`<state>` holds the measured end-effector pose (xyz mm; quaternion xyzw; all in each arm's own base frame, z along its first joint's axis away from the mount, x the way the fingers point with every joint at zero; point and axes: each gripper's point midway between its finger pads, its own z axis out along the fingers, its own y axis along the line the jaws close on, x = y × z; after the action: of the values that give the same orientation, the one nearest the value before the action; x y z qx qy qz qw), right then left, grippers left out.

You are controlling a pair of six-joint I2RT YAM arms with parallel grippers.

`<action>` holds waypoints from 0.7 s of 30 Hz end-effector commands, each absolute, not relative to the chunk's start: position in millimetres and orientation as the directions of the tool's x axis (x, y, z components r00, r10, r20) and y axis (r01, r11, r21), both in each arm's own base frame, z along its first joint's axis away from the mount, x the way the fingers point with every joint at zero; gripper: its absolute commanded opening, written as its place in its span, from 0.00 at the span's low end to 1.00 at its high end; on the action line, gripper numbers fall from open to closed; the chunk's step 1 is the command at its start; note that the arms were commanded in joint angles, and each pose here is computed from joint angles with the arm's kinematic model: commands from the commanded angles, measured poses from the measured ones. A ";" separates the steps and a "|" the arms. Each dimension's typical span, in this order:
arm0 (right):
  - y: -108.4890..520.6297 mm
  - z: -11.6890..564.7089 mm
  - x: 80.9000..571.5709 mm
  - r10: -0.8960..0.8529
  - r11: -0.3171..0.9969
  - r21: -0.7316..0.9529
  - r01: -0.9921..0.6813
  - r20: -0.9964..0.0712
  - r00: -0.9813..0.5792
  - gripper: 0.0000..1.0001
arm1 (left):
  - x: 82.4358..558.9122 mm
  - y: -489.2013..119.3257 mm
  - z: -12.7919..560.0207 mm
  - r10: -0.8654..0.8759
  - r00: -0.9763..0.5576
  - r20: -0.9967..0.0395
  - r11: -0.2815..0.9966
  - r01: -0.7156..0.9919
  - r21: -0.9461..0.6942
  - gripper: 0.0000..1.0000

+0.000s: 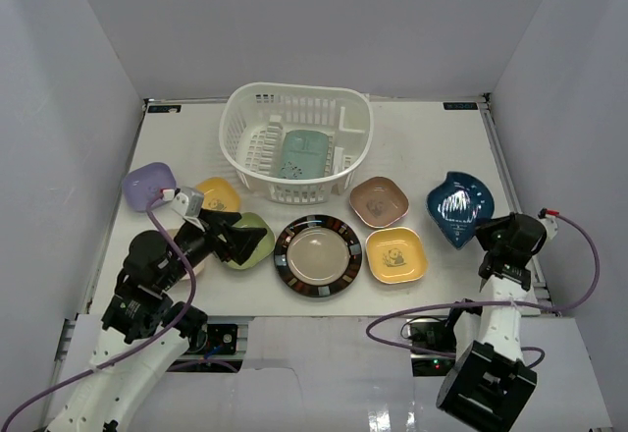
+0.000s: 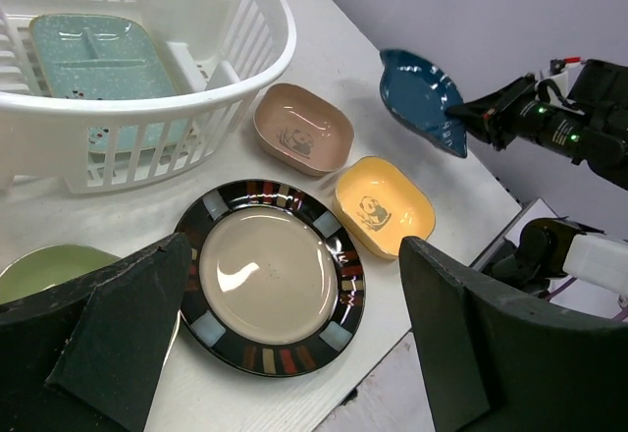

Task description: Place the plates into the plastic bin on the countertop

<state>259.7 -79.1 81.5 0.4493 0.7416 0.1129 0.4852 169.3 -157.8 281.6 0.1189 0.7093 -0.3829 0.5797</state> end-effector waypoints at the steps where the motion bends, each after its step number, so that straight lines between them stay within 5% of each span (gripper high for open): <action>1: -48.3 216.6 302.1 0.778 0.612 0.766 0.197 -0.628 0.027 0.08 | 172.2 -159.2 278.4 -0.263 -0.311 -0.914 0.683 0.608 -0.403 0.98; 10: 106.9 375.3 358.4 0.722 0.668 0.711 -0.220 -0.691 -0.042 0.08 | 203.3 -137.2 251.4 -0.286 -0.377 -0.881 0.810 0.396 -0.432 0.98; 13: 162.7 391.5 384.5 0.706 0.666 0.697 -0.265 -0.704 -0.076 0.08 | 219.0 -114.1 229.4 -0.313 -0.411 -0.856 0.882 0.208 -0.422 0.98; 21: 270.7 346.3 462.7 0.661 0.708 0.685 -0.171 -0.728 -0.183 0.08 | 229.6 -113.4 197.5 -0.311 -0.520 -0.795 0.904 0.097 -0.417 0.98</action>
<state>434.8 264.6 295.6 0.1308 0.7512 0.3344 0.5539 225.9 -119.6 189.5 -0.0384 0.8456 -0.2210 0.4843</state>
